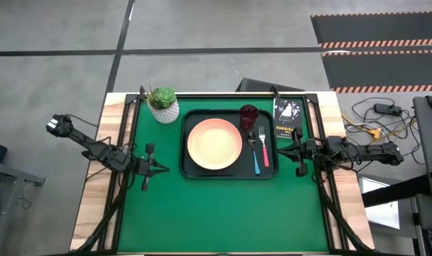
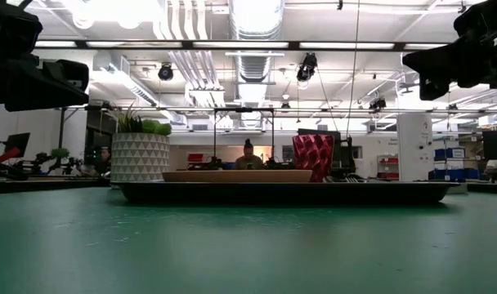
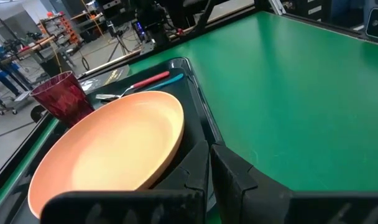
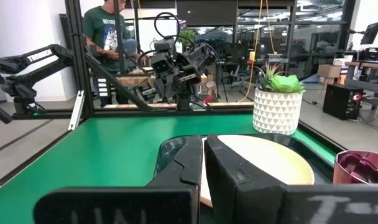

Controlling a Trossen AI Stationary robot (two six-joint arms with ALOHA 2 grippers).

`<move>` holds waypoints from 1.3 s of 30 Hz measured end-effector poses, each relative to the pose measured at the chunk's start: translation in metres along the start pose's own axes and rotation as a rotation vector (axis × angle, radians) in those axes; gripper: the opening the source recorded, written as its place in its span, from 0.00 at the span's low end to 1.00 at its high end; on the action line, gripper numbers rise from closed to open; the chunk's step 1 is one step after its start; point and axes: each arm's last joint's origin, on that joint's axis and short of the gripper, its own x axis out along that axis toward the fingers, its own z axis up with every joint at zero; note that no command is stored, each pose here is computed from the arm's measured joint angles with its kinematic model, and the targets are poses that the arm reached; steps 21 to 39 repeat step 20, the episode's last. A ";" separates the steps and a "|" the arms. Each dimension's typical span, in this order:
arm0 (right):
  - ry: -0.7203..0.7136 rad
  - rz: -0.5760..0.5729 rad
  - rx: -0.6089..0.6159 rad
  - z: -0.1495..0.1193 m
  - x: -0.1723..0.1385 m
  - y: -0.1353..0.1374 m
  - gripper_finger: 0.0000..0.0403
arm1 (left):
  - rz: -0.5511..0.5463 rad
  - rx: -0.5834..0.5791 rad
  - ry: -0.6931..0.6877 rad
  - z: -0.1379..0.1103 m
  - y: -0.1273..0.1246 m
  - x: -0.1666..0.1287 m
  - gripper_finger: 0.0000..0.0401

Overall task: Pick and place plate/cup/fork/spoon on tray
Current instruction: Return to Home Position

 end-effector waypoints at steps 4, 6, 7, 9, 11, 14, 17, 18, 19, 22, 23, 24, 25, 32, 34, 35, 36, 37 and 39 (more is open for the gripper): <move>0.000 0.000 0.000 0.000 0.000 0.000 0.02 | -0.001 0.002 0.003 0.000 0.000 0.000 0.00; 0.000 0.000 0.000 0.000 0.000 0.000 0.02 | -0.001 0.001 0.003 0.000 0.000 0.000 0.00; 0.000 0.000 0.000 0.000 0.000 0.000 0.02 | -0.001 0.001 0.003 0.000 0.000 0.000 0.00; 0.000 0.000 0.000 0.000 0.000 0.000 0.02 | -0.001 0.002 0.003 0.000 0.000 0.000 0.00; 0.000 0.000 0.000 0.000 0.000 0.000 0.02 | -0.002 0.003 0.006 0.000 0.000 0.000 0.00; 0.000 0.000 0.000 0.000 0.000 0.000 0.02 | -0.003 0.005 0.011 -0.001 -0.001 0.001 0.00; 0.000 0.000 0.000 0.000 0.000 0.000 0.02 | -0.003 0.006 0.014 -0.001 -0.001 0.001 0.00; 0.000 0.000 0.000 0.000 0.000 0.000 0.02 | -0.003 0.007 0.016 -0.001 -0.001 0.001 0.00; 0.000 0.000 0.000 0.000 0.000 0.000 0.02 | -0.004 0.008 0.017 -0.001 -0.001 0.001 0.00; 0.000 0.000 0.000 0.000 0.000 0.000 0.02 | -0.004 0.008 0.017 -0.001 -0.001 0.001 0.00; 0.000 0.000 0.000 0.000 0.000 0.000 0.02 | -0.004 0.008 0.017 -0.001 -0.001 0.001 0.00; 0.000 0.000 0.000 0.000 0.000 0.000 0.02 | -0.004 0.008 0.017 -0.001 -0.001 0.001 0.00; 0.000 0.000 0.000 0.000 0.000 0.000 0.02 | -0.004 0.008 0.017 -0.001 -0.001 0.001 0.00; 0.000 0.000 0.000 0.000 0.000 0.000 0.02 | -0.004 0.008 0.017 -0.001 -0.001 0.001 0.00; 0.000 0.000 0.000 0.000 0.000 0.000 0.02 | -0.004 0.008 0.017 -0.001 -0.001 0.001 0.00; 0.000 0.000 0.000 0.000 0.000 0.000 0.02 | -0.004 0.008 0.017 -0.001 -0.001 0.001 0.00; 0.000 0.000 0.000 0.000 0.000 0.000 0.02 | -0.004 0.008 0.017 -0.001 -0.001 0.001 0.00; 0.000 0.000 0.000 0.000 0.000 0.000 0.02 | -0.004 0.008 0.017 -0.001 -0.001 0.001 0.00; 0.000 0.000 0.000 0.000 0.000 0.000 0.02 | -0.004 0.008 0.017 -0.001 -0.001 0.001 0.00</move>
